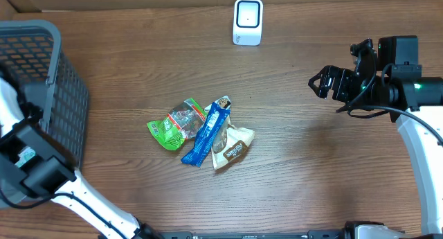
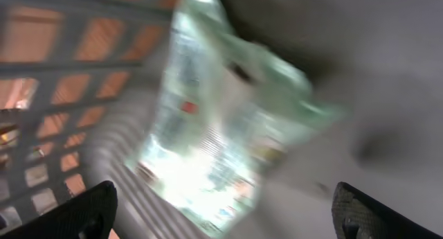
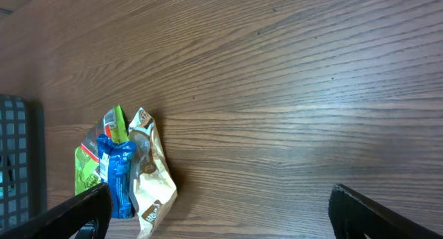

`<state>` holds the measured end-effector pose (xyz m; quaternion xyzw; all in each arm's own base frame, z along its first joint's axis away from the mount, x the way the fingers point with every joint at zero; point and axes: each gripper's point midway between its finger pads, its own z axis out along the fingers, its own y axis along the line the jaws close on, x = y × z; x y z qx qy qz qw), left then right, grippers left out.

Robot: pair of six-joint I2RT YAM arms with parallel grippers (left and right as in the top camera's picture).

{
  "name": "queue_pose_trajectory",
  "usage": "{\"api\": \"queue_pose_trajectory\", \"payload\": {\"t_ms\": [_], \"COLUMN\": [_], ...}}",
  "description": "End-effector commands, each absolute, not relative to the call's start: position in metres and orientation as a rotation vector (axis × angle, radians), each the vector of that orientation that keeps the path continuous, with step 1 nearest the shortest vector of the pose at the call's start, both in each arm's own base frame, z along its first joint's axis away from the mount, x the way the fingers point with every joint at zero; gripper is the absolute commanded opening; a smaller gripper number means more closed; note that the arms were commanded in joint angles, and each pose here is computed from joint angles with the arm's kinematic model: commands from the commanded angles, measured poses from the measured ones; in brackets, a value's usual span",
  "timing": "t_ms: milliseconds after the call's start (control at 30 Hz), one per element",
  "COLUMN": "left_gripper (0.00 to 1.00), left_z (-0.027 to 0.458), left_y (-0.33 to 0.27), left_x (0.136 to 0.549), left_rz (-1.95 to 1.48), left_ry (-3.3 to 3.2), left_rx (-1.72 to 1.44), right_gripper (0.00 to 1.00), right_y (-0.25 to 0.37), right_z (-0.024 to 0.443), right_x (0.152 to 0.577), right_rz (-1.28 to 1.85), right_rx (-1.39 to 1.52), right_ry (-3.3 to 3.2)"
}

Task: Scan the item barcode
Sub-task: 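Grasp the mint-green packet in the basket with the left gripper, lift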

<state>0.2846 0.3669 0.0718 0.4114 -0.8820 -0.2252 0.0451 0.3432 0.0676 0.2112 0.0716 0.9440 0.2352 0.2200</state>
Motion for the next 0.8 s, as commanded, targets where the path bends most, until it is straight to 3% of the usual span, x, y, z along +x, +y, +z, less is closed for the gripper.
{"api": "queue_pose_trajectory", "payload": {"t_ms": [0,533,700,767], "left_gripper": [0.91,0.93,0.68,0.65], "left_z": [0.057,0.02,0.01,0.007], "left_y": [0.371,0.369,0.363,0.36], "left_x": [0.279,0.267,0.266,0.267], "left_rz": [-0.616,-0.575,-0.53,-0.507], "left_ry": [-2.736,-2.731,-2.734,-2.741], "left_rx": [1.148,1.16,1.171,1.173], "right_gripper": [1.0,1.0,1.0,1.0], "right_y": [0.067,0.067,0.067,0.067], "right_z": [0.219,0.218,0.218,0.218], "right_x": [0.347,0.345,0.345,0.345], "right_rz": [0.649,0.65,0.65,0.65], "right_rx": [0.191,0.195,0.196,0.196], "right_ry": [2.585,2.595,2.597,2.597]}}
